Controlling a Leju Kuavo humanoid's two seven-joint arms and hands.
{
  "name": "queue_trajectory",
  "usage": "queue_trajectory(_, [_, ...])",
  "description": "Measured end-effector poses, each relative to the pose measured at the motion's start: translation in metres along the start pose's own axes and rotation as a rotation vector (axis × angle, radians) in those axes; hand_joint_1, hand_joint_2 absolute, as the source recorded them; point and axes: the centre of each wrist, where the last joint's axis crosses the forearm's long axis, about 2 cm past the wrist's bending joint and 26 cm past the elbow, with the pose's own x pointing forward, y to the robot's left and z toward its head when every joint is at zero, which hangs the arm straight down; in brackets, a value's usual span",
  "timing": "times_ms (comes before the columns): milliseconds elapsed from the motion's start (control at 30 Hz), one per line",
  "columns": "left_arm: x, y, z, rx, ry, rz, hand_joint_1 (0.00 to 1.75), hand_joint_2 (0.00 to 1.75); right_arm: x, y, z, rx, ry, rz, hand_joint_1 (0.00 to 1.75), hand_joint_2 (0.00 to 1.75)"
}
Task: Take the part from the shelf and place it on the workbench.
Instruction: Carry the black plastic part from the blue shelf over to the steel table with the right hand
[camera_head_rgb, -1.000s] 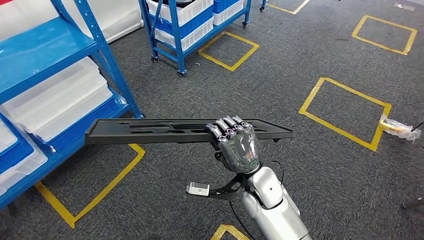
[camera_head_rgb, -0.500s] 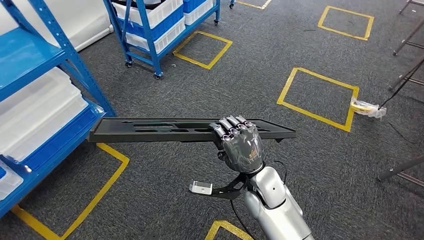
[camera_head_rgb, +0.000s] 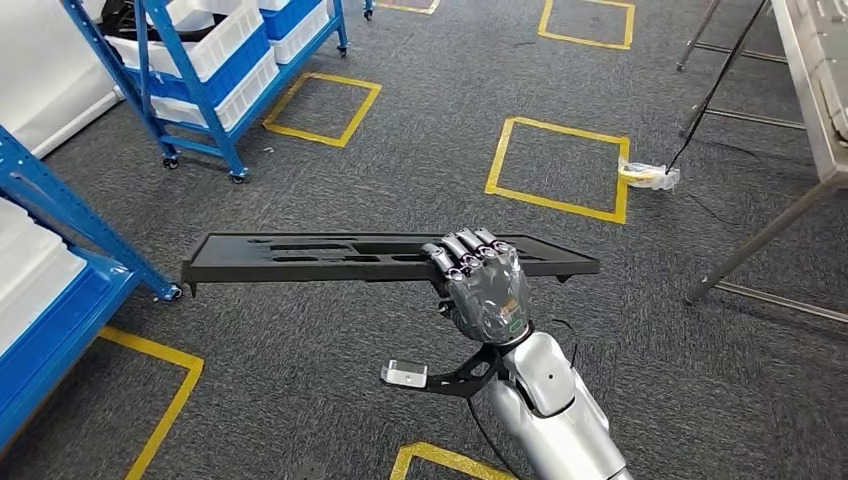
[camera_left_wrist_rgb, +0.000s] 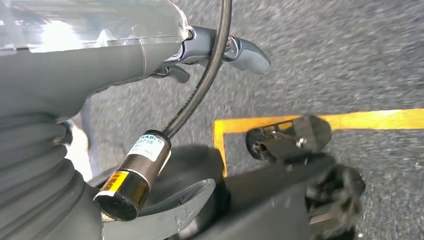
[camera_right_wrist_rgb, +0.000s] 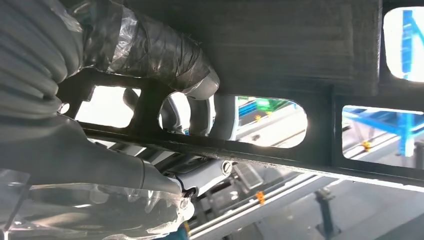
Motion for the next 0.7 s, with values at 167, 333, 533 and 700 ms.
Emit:
queue_trajectory(167, [0.0034,-0.0021,0.0003,0.001,-0.008,0.022,0.0,1.75,-0.0007,-0.0007,0.0015,0.0,0.008,0.004,1.75,1.75])
queue_trajectory(333, [-0.0021,-0.0069,0.0022,-0.017,0.006,0.023,0.0,1.75,-0.0002,-0.0007,0.0059,0.006,0.006,0.004,1.75,1.75])
queue_trajectory(533, [-0.0041,-0.0079,0.0027,-0.018,0.014,0.02,0.0,1.75,-0.0027,-0.0024,0.007,0.005,0.014,0.022,1.75,1.75])
queue_trajectory(700, [-0.0028,-0.0063,0.0022,-0.009,0.016,0.012,0.0,1.75,-0.0037,-0.0061,0.0049,-0.011,0.009,0.039,1.75,1.75])
